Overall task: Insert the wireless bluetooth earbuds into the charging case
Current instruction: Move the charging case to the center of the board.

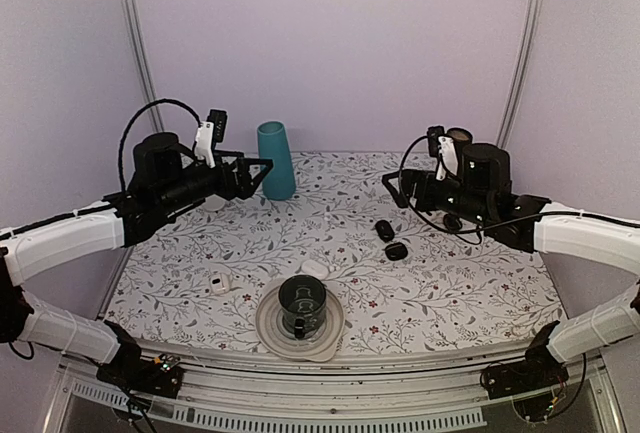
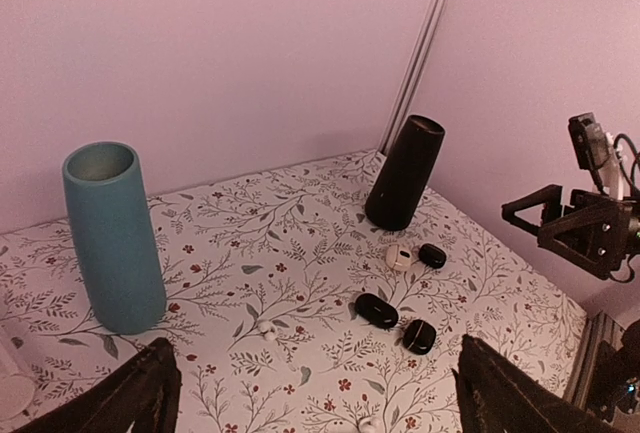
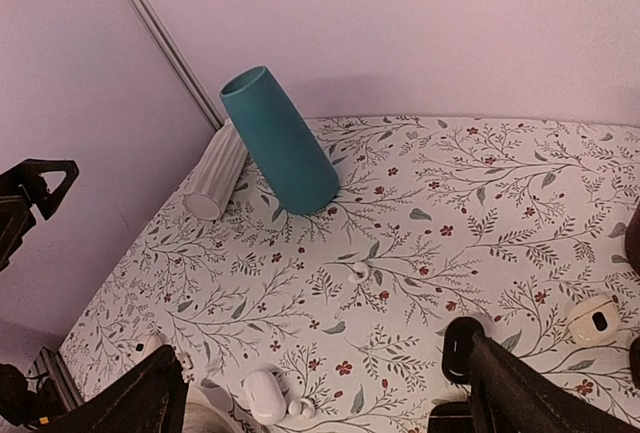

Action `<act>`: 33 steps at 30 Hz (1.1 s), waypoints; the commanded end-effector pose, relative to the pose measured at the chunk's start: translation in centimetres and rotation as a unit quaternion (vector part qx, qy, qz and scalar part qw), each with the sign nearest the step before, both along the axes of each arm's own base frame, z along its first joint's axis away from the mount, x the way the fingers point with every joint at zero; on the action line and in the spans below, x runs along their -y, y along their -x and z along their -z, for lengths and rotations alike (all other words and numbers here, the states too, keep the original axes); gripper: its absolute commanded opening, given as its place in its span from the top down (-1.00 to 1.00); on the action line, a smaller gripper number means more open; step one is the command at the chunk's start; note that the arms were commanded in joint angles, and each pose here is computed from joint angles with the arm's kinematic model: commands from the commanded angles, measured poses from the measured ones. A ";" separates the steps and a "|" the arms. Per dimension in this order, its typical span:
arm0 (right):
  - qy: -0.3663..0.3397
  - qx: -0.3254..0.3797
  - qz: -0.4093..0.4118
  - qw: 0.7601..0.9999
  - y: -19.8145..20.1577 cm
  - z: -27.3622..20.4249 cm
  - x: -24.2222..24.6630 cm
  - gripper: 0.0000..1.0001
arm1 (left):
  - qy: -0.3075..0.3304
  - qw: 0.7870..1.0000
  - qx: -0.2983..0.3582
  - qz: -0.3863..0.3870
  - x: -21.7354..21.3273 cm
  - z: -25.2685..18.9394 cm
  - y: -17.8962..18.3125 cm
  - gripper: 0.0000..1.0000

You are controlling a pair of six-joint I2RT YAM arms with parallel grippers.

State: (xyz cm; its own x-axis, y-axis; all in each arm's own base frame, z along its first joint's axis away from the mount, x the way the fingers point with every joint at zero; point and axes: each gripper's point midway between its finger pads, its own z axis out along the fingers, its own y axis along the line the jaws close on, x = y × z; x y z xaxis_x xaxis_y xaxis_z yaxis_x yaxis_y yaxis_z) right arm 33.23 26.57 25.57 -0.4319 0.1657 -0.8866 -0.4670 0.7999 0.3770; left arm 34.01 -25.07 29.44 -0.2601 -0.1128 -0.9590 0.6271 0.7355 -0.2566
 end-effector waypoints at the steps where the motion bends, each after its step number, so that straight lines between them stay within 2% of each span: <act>1: 0.003 0.008 -0.002 1.000 -0.7 -0.6 -0.8 -0.98 | 0.001 1.000 -0.012 -0.003 -0.6 0.6 -0.1 -0.92; 10: 0.015 -0.021 -0.031 0.999 -0.9 1.7 -2.7 -0.98 | -0.041 0.995 -0.093 0.003 0.1 5.8 -0.6 -0.92; 15: 0.018 -0.033 -0.049 0.998 -0.6 2.7 -3.5 -0.98 | -0.092 0.979 -0.183 0.015 0.6 11.8 -0.7 -0.92; 22: 0.019 -0.045 -0.059 0.997 0.0 4.2 -3.5 -0.98 | -0.121 0.955 -0.268 0.043 1.2 17.3 0.8 -0.86; 27: 0.021 -0.046 -0.063 0.997 0.3 4.6 -3.5 -0.98 | -0.157 0.940 -0.289 0.089 3.3 19.6 2.2 -0.77; 33: 0.023 -0.046 -0.057 0.997 0.8 5.3 -2.7 -0.98 | -0.250 0.911 -0.301 0.130 7.0 22.5 3.1 -0.76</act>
